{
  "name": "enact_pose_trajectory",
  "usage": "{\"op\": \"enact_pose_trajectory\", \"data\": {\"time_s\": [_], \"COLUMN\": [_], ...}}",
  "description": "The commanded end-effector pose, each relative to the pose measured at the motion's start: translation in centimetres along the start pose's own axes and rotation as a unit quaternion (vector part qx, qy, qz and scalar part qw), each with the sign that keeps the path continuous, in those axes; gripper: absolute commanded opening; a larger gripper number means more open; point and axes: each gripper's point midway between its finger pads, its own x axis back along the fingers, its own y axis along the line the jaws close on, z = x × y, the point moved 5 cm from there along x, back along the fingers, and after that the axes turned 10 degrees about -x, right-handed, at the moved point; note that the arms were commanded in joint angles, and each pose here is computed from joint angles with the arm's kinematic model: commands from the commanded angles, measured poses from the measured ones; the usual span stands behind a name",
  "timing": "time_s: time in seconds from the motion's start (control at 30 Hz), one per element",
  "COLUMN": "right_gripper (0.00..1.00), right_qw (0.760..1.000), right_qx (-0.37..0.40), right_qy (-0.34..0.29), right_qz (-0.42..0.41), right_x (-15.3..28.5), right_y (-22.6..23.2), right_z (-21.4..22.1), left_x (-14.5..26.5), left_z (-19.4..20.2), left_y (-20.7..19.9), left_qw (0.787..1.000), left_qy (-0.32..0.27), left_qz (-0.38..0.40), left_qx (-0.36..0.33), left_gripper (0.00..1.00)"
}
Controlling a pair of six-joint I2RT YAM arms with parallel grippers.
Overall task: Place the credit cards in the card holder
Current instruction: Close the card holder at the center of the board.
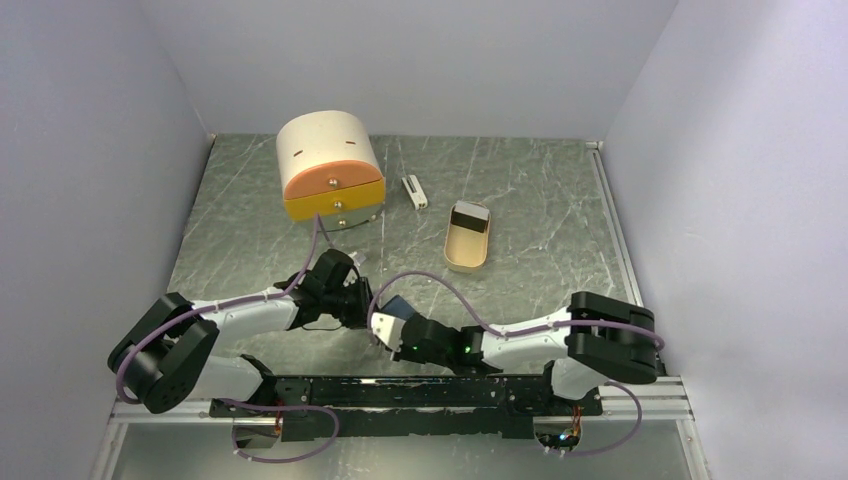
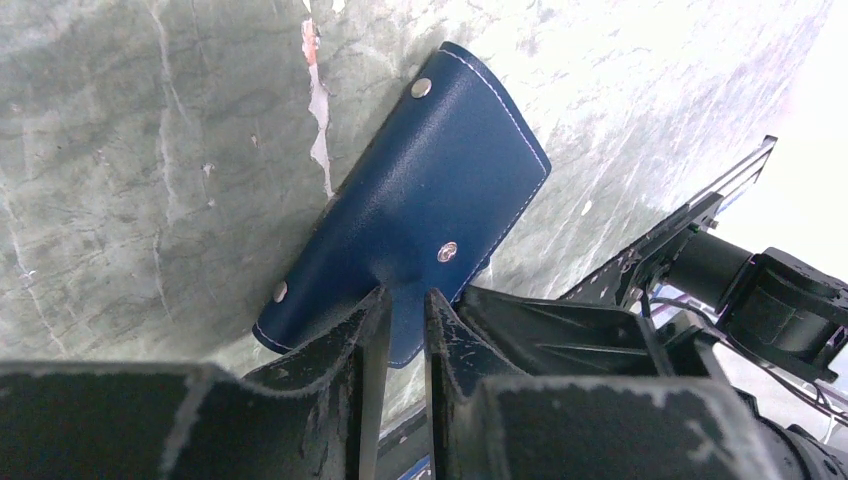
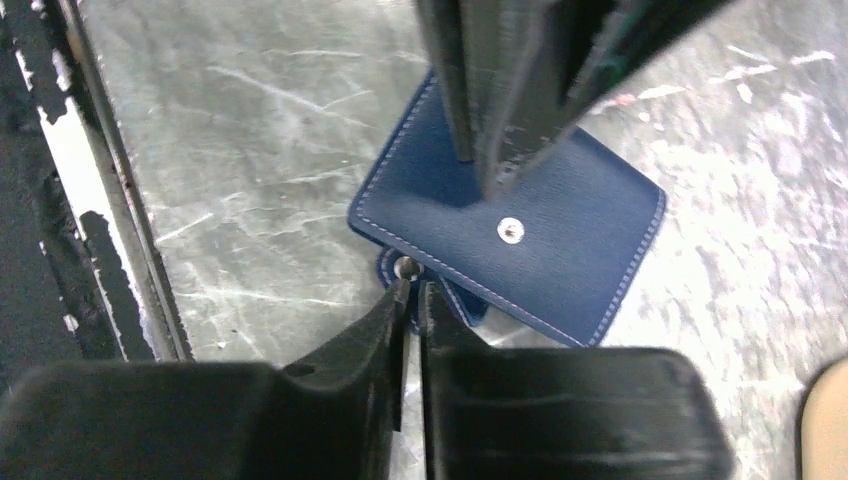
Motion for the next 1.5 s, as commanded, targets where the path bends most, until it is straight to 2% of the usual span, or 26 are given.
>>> {"op": "enact_pose_trajectory", "data": {"time_s": [0.0,0.07,0.2,0.3,0.37,0.4,0.57,0.67,0.7,0.77,0.9,1.07,1.3,1.47], "right_gripper": [0.07,0.00,0.00,0.02,0.24,0.29,0.44,0.45,0.44,0.34,0.00,0.00,0.00,0.00], "right_qw": [0.996,0.994,0.989,0.992,0.995,0.997,0.999,1.000,1.000,1.000,0.998,0.994,0.977,0.967], "right_qx": [-0.058,-0.084,-0.123,-0.098,-0.071,-0.059,-0.011,-0.004,-0.002,-0.001,-0.017,-0.067,-0.182,-0.226], "right_qy": [-0.028,-0.037,-0.057,-0.079,-0.066,-0.050,-0.031,-0.013,-0.005,0.003,0.000,-0.022,-0.035,-0.070], "right_qz": [0.056,0.059,0.055,0.002,-0.002,0.002,-0.006,0.007,0.013,0.026,0.060,0.080,0.108,0.095], "right_x": [1.5,2.0,2.4,2.4,2.1,1.7,0.1,-0.8,-1.1,-1.4,-0.9,0.6,1.9,2.2], "right_y": [-1.3,-1.3,-1.1,0.0,0.0,-0.1,0.1,-0.1,-0.2,-0.4,-1.1,-1.8,-1.9,-1.7], "right_z": [-0.4,-0.4,-0.3,-0.6,-0.4,-0.1,-0.5,-0.2,0.1,0.5,1.1,1.4,1.8,-0.5], "left_x": [-0.3,-0.5,-0.7,-0.8,-0.6,-0.5,-0.3,-0.6,-0.7,-0.7,-0.7,-0.7,-0.8,-0.9], "left_z": [0.7,0.8,0.9,0.7,0.4,0.2,-0.7,-0.4,-0.3,-0.2,-0.2,-0.6,-0.8,-0.6], "left_y": [1.1,1.3,1.5,1.3,1.1,0.9,0.6,1.0,1.1,1.3,1.6,1.8,2.0,1.5], "left_qw": [1.000,1.000,1.000,1.000,1.000,1.000,0.999,0.999,0.999,0.999,0.999,0.998,0.998,0.999], "left_qy": [0.004,0.005,0.007,0.008,0.005,0.002,-0.005,0.003,0.006,0.006,0.005,0.003,0.000,0.001], "left_qz": [-0.023,-0.025,-0.026,-0.024,-0.027,-0.028,-0.032,-0.039,-0.039,-0.040,-0.049,-0.058,-0.063,-0.037], "left_qx": [0.007,0.007,0.007,0.006,0.005,0.003,-0.003,0.000,0.001,0.002,0.002,0.001,0.002,0.004], "left_gripper": [0.25,0.25,0.25,0.25,0.25,0.26,0.26,0.26,0.26,0.26,0.26,0.26,0.26,0.25]}}
